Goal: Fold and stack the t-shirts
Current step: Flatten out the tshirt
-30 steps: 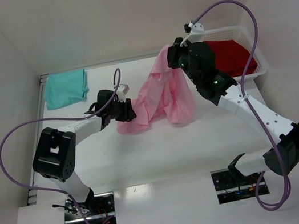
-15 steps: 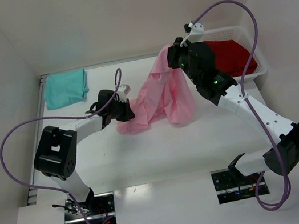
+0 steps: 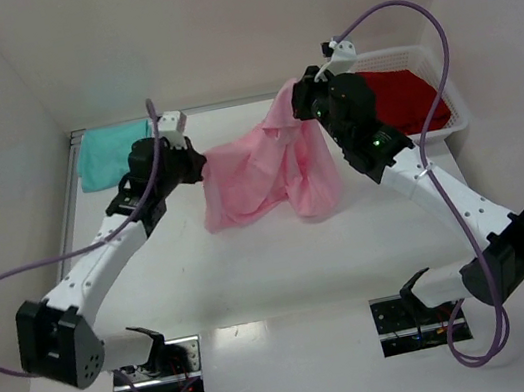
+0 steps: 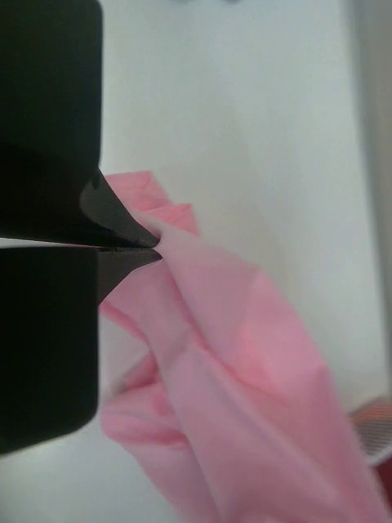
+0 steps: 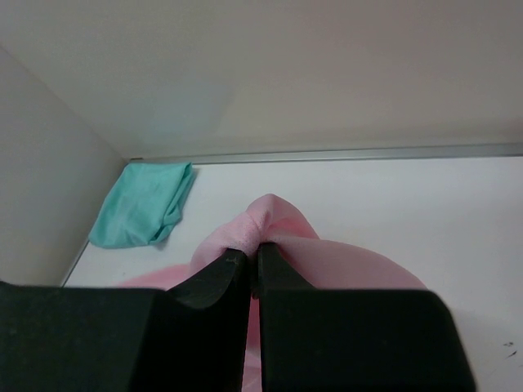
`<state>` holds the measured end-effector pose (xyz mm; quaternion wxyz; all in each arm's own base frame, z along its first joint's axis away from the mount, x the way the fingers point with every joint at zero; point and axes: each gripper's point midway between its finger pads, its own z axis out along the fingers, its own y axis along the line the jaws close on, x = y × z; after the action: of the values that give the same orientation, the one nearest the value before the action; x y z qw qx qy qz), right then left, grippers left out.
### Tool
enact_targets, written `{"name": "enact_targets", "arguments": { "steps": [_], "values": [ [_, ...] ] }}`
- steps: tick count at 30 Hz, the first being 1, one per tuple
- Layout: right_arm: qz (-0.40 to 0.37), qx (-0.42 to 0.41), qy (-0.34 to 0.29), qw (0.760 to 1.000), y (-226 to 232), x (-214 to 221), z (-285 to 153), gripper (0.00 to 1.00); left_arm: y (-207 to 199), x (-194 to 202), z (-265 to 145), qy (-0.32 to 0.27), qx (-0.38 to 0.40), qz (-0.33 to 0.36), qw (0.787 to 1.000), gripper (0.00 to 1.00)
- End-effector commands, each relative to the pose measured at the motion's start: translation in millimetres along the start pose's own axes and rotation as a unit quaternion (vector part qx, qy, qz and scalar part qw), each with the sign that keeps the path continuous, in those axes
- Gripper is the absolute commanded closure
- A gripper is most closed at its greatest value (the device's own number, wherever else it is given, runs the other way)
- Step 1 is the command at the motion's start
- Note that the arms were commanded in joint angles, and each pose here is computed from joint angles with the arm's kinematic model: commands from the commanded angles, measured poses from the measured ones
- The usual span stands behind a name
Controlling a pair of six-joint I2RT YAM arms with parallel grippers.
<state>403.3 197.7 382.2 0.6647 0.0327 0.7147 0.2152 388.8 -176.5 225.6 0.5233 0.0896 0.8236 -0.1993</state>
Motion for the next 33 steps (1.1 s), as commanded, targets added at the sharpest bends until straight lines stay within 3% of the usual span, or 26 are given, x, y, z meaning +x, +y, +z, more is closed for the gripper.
{"name": "enact_targets", "arguments": {
  "steps": [1, 10, 19, 24, 33],
  "values": [
    [0.014, -0.001, -0.037, 0.999, 0.7, -23.5, 0.4, 0.92, 13.8, -74.8, -43.4, -0.108, -0.076, -0.022, 0.991, 1.00],
    [0.024, -0.004, -0.061, 0.998, -3.6, -43.8, -3.4, 0.92, 40.3, -132.1, -108.5, -0.186, -0.180, -0.044, 0.965, 1.00],
    [0.039, -0.016, -0.133, 0.990, 1.8, -113.3, -35.8, 0.95, 58.1, -183.0, -196.8, -0.307, -0.242, -0.054, 0.919, 1.00],
    [0.033, 0.004, -0.162, 0.986, -9.8, -139.4, -51.0, 0.98, 68.9, -178.7, -213.8, -0.324, -0.274, -0.062, 0.904, 1.00],
    [0.039, 0.029, -0.218, 0.975, -20.0, -178.2, -90.0, 0.99, 71.6, -181.6, -219.8, -0.335, -0.283, -0.059, 0.897, 1.00]
  ]
}}
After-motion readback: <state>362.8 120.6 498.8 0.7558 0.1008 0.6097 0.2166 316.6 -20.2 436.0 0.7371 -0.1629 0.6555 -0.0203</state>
